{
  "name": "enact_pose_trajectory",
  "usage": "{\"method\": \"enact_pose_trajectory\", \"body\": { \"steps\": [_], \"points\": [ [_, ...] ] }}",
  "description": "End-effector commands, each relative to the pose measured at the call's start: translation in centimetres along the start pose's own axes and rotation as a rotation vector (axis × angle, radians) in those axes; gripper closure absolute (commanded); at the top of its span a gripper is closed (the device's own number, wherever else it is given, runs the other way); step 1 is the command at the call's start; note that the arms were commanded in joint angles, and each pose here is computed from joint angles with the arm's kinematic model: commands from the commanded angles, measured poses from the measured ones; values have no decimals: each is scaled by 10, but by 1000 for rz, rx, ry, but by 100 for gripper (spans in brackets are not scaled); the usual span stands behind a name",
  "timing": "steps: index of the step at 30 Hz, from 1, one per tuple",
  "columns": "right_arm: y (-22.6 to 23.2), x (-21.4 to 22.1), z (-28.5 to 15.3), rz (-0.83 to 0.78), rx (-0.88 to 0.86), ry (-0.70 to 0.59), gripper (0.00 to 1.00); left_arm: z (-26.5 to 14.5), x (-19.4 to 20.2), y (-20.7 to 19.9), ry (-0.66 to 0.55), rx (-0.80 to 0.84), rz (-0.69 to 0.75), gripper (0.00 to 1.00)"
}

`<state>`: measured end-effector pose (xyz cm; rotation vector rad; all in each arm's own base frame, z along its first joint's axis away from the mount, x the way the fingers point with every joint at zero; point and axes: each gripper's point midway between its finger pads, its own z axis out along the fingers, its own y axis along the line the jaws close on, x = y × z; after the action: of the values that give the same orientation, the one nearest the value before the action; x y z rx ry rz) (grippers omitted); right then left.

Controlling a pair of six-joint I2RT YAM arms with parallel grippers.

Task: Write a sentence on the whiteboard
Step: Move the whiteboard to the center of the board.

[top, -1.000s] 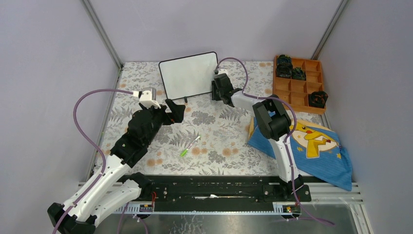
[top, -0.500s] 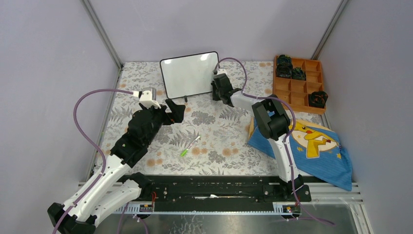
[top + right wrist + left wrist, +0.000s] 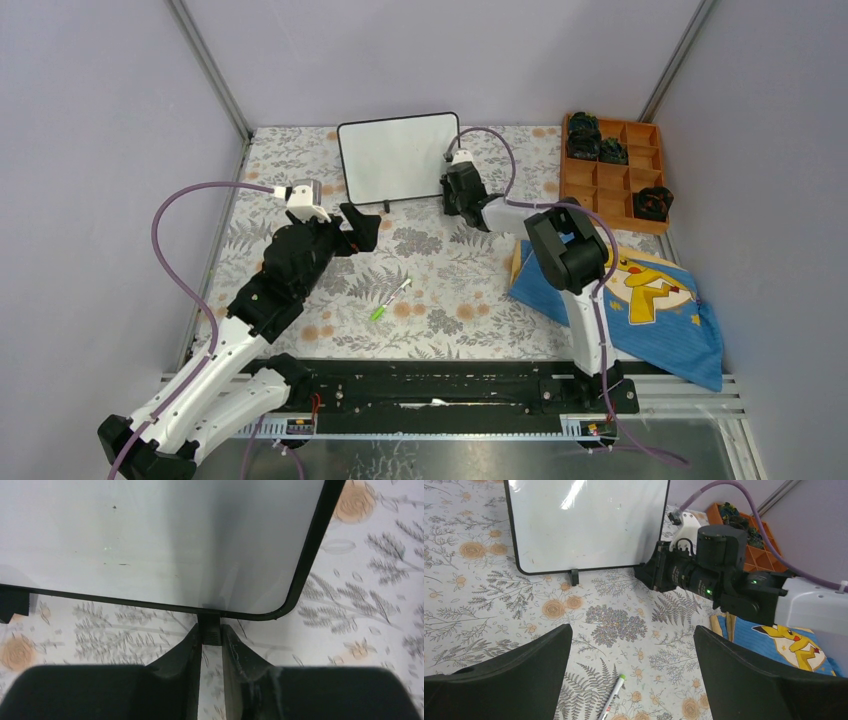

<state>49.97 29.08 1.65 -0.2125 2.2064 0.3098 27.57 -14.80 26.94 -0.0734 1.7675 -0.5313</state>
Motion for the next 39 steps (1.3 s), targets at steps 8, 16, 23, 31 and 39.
{"method": "enact_pose_trajectory", "body": {
  "steps": [8,16,23,31,39],
  "points": [
    [-18,40,-76,-67,59,31,100,2,-8,-2,-39,6,5,1],
    [-19,89,-136,-91,60,70,100,4,-1,7,-34,-35,-12,1],
    [-29,122,-169,-80,60,93,100,14,13,33,19,-208,-48,1],
    [-33,119,-182,-74,54,61,100,22,32,82,106,-481,-120,38],
    [-29,118,-185,-67,26,46,100,42,70,116,222,-531,-206,100]
  ]
}}
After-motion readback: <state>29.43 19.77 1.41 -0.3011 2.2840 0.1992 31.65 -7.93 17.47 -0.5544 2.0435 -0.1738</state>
